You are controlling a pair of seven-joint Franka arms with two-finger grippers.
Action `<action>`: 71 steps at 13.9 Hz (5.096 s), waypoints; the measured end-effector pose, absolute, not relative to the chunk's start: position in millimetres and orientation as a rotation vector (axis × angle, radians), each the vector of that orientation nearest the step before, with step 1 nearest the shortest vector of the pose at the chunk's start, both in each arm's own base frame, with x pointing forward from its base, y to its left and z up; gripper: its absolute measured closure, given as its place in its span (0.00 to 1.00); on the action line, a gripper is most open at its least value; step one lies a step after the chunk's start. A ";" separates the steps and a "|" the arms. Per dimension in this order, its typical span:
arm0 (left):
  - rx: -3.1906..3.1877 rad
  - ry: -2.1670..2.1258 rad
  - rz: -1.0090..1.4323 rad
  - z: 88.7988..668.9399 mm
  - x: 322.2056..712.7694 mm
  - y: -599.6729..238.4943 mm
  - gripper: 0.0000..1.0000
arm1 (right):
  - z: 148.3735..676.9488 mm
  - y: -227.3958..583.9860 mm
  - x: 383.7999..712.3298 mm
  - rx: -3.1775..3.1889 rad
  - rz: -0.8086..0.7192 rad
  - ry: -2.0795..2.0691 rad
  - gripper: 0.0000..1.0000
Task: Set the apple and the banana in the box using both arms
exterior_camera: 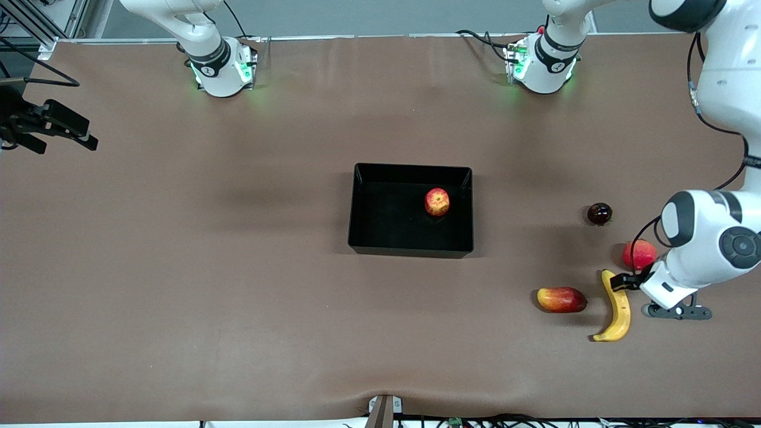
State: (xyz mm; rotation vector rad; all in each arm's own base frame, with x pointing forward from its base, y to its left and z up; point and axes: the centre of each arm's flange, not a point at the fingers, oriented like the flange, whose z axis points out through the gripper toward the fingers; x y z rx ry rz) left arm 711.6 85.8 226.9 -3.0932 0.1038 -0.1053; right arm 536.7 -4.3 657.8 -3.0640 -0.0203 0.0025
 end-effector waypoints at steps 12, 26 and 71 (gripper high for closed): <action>-3.090 0.122 -0.188 265.5 730.8 75.4 0.65 | 656.0 4.6 534.4 -3.165 0.038 -0.070 0.00; -3.154 -0.105 0.030 392.7 587.6 -314.7 0.65 | 655.8 4.8 534.2 -3.155 0.041 -0.068 0.00; -3.071 -0.303 -0.092 564.4 614.5 -150.7 0.00 | 649.0 2.3 539.0 -3.155 0.038 -0.060 0.00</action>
